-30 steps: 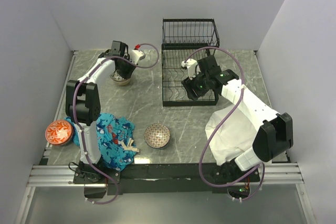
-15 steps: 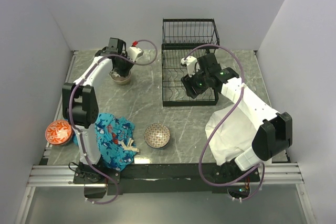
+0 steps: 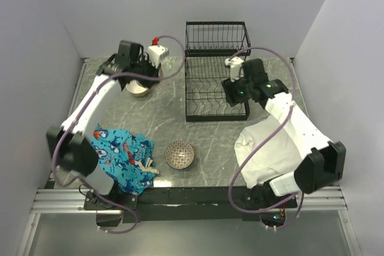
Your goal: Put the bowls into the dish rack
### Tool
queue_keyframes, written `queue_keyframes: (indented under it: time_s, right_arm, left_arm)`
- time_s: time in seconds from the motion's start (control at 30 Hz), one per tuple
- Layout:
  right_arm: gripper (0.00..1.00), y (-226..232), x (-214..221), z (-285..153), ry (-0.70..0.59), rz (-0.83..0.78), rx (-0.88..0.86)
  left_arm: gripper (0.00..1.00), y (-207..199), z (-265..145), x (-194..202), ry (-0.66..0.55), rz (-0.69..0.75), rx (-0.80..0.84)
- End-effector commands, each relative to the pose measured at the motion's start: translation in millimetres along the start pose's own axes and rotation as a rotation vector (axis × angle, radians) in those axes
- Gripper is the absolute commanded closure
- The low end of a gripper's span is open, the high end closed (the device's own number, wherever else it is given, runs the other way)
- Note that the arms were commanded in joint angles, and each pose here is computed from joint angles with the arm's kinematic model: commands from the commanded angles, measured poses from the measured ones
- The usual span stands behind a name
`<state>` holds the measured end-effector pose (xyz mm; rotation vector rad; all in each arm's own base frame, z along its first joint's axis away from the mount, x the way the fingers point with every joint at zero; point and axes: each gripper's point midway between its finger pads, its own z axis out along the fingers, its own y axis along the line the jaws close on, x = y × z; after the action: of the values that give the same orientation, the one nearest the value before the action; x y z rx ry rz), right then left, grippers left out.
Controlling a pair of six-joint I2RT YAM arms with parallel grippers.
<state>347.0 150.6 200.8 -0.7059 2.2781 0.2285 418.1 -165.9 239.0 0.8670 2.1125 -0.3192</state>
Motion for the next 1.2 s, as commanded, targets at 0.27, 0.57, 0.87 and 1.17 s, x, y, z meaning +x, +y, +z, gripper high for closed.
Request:
queue_keyframes:
  time_s: [0.27,0.57,0.87,1.17]
  right_arm:
    - [0.07,-70,41,-65,-0.082,0.264,0.294]
    - [0.00,-81,76,-99,-0.092,0.410,0.388]
    - [0.00,-78,96,-110,-0.114,0.502,0.384]
    - [0.00,-86,110,-111,-0.112,0.568,0.397]
  left_arm:
    - [0.99,-187,-82,-28,-0.457,-0.063,0.615]
    - [0.99,-215,-65,-77,-0.654,-0.370,0.822]
    - [0.99,-200,-8,-128,-0.662,-0.687,0.812]
    - [0.99,-220,61,-152,-0.594,-0.857,0.737]
